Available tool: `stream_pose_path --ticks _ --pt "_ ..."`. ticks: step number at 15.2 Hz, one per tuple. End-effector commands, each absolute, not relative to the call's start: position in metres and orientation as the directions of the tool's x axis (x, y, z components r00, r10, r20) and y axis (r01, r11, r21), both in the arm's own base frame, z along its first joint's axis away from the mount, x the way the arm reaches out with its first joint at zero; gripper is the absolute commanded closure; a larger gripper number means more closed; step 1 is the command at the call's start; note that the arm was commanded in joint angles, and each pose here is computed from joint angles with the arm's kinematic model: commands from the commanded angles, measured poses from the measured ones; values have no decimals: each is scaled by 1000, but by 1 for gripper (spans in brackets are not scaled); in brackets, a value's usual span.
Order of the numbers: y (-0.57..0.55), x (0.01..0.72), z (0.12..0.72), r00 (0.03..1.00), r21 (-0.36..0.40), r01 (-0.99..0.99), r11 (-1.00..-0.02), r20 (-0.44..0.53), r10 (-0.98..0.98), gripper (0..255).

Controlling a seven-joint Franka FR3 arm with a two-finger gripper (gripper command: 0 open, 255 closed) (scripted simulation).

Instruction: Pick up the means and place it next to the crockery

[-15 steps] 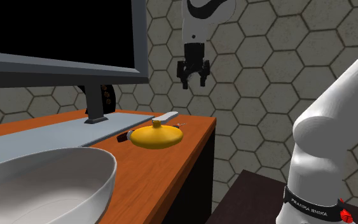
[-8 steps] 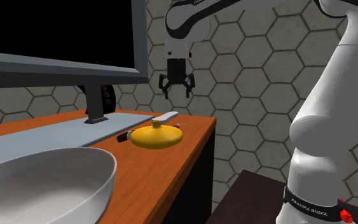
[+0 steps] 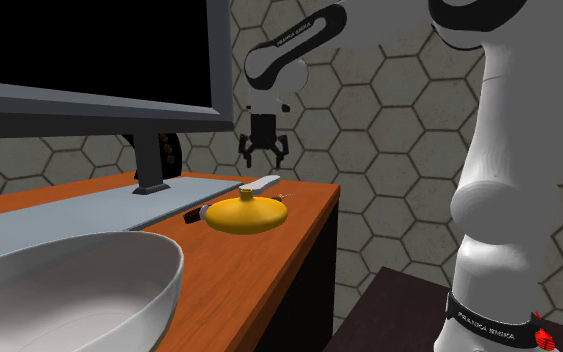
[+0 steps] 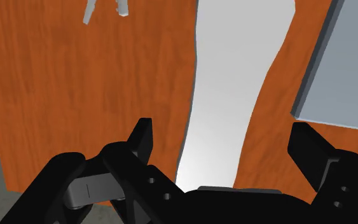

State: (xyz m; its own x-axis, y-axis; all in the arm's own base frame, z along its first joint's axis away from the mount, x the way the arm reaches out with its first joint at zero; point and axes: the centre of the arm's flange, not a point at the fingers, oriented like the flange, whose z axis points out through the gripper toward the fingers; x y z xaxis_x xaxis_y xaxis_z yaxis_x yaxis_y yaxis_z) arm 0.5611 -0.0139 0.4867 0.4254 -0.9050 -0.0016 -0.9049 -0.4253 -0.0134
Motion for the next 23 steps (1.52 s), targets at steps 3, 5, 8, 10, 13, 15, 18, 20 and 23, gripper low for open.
stream_pose_path --ticks 3,5,8,10,13,15,18,20,23 --pt "-22 569 465 372 -17 -928 -371 -8 -928 0" --pt "-22 569 454 372 -17 -928 -371 -8 -928 0" --pt "-22 569 440 372 -17 -928 -371 -8 -928 0" --pt "-22 569 440 372 -17 -928 -371 -8 -928 0" --pt "-22 569 440 372 -17 -928 -371 -8 -928 0" --pt "-22 569 440 372 -17 -928 -371 -8 -928 0" --pt "-22 569 440 372 -17 -928 -371 -8 -928 255" --pt "-22 569 440 372 -17 -928 -371 -8 -928 255" --pt "-22 569 440 372 -17 -928 -371 -8 -928 255"
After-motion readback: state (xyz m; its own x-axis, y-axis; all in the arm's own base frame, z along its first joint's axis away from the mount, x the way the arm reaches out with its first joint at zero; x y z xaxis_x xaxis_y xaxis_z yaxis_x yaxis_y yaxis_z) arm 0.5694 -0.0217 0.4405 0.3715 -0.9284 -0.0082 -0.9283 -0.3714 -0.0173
